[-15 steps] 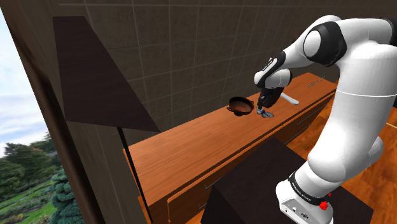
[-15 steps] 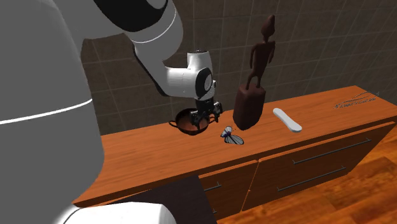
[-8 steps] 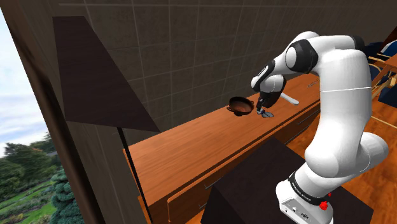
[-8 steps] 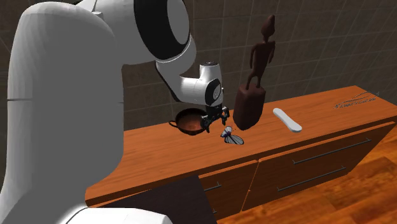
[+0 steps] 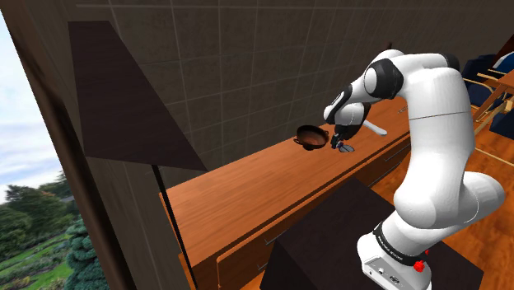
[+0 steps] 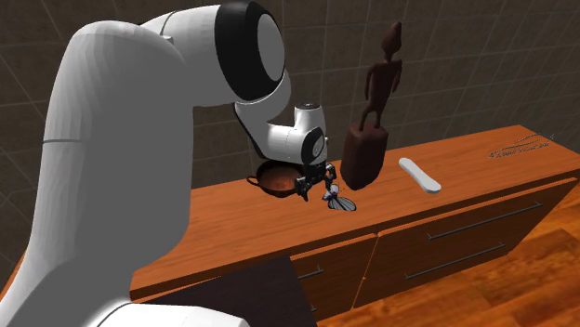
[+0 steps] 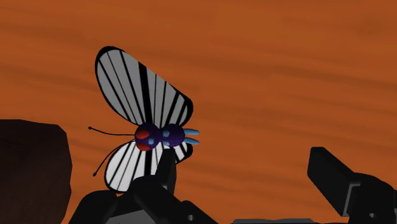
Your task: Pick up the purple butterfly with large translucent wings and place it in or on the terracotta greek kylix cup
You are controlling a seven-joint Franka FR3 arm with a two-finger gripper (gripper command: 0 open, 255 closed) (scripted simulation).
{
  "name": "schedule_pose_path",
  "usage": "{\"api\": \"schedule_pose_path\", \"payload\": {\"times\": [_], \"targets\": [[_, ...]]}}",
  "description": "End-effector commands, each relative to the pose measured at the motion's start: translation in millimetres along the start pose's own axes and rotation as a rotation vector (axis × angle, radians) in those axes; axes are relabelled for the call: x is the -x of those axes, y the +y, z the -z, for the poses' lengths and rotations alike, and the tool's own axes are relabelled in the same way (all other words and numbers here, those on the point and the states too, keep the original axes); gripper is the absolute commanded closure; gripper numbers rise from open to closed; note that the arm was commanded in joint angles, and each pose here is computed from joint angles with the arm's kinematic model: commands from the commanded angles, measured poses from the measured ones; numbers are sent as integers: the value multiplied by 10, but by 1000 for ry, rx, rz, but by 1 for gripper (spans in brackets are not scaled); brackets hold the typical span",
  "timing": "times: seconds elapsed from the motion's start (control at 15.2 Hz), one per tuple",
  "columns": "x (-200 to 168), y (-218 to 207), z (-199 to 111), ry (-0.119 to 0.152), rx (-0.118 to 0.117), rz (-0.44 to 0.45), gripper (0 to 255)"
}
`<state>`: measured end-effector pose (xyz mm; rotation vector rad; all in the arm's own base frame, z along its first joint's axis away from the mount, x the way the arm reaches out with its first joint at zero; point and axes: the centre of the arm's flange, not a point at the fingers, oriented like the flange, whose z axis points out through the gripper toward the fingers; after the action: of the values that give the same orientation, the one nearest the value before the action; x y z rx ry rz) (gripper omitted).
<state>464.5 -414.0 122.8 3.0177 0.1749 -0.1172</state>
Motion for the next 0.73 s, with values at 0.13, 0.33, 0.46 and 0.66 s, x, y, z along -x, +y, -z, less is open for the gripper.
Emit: {"api": "schedule_pose_path", "payload": {"times": [0.13,0.33,0.46,0.66], "targets": [[-4,6,-21,0,0,0,0],[-4,6,-20,0,0,0,0],[-4,6,-20,0,0,0,255],[-4,6,-20,0,0,0,255]]}}
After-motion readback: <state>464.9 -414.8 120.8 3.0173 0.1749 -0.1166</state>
